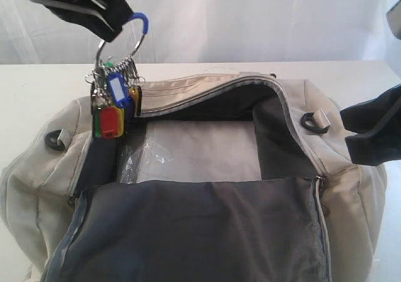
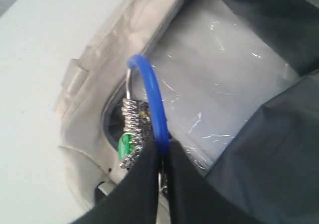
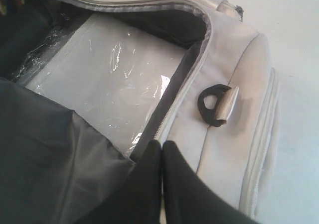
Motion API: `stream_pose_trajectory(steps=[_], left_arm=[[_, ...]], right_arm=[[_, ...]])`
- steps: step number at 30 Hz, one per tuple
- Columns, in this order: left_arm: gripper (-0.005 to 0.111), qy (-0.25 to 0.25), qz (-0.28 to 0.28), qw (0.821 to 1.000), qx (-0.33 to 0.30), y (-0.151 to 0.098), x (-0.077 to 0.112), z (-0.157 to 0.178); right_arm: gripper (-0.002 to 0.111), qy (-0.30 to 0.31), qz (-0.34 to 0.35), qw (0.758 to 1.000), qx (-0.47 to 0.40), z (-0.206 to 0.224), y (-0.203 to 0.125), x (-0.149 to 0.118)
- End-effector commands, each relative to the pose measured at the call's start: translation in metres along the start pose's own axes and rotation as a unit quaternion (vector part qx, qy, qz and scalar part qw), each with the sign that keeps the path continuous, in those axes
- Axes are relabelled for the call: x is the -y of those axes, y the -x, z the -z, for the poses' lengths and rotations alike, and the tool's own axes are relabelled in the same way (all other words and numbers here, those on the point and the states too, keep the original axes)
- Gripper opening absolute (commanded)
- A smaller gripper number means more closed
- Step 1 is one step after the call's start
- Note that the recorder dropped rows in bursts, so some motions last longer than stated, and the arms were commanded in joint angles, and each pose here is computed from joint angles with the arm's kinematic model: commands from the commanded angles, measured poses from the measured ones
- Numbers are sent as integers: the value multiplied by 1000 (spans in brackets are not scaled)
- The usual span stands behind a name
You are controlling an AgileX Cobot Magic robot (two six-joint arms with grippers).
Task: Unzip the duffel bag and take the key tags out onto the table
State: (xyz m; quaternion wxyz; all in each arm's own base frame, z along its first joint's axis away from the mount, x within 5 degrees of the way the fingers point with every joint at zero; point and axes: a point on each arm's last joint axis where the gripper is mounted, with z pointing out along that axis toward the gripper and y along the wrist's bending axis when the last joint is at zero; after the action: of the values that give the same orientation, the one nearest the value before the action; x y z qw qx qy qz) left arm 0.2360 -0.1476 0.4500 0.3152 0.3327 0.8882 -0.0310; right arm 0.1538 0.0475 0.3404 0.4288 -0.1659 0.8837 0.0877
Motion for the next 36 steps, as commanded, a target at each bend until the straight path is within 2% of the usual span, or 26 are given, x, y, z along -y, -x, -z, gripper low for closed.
stream_pose_trajectory(steps=[1,8,11,14,17,20,23,25,26,31,33,36], left_arm=[[0,40,18,999,-12,-16,-6,28],[0,99,27,995,6,-28,-16,54],[0,145,49,988,8,-34,-26,61],[0,165,63,984,-9,-43,-35,58],[0,162,77,983,-44,-53,-40,42],[0,124,79,986,-77,-62,-36,23],[0,36,47,996,-64,-61,-21,3],[0,-36,5,998,-57,-59,-8,-12],[0,-75,-39,995,-51,-57,-2,-26],[0,-107,-106,982,-115,-59,0,-91],[1,-121,-152,973,-126,-58,4,-118],[27,-109,-163,974,-114,-52,8,-155]], right_arm=[[0,0,-5,1000,0,-2,-3,0],[0,-1,-6,1000,-1,-4,-6,0],[0,0,-2,1000,-1,-5,-6,0],[0,0,-1,1000,-1,-5,-7,0],[0,0,-3,1000,0,-5,-6,0],[0,0,-3,1000,0,-5,-6,0],[0,-1,-3,1000,1,-5,-6,0],[0,-1,-4,1000,2,-5,-6,0],[0,-1,-7,1000,3,-5,-6,0],[0,-2,-7,1000,4,-5,-6,0],[0,-2,-7,1000,5,-5,-6,0],[0,-2,-7,1000,7,-5,-5,1]])
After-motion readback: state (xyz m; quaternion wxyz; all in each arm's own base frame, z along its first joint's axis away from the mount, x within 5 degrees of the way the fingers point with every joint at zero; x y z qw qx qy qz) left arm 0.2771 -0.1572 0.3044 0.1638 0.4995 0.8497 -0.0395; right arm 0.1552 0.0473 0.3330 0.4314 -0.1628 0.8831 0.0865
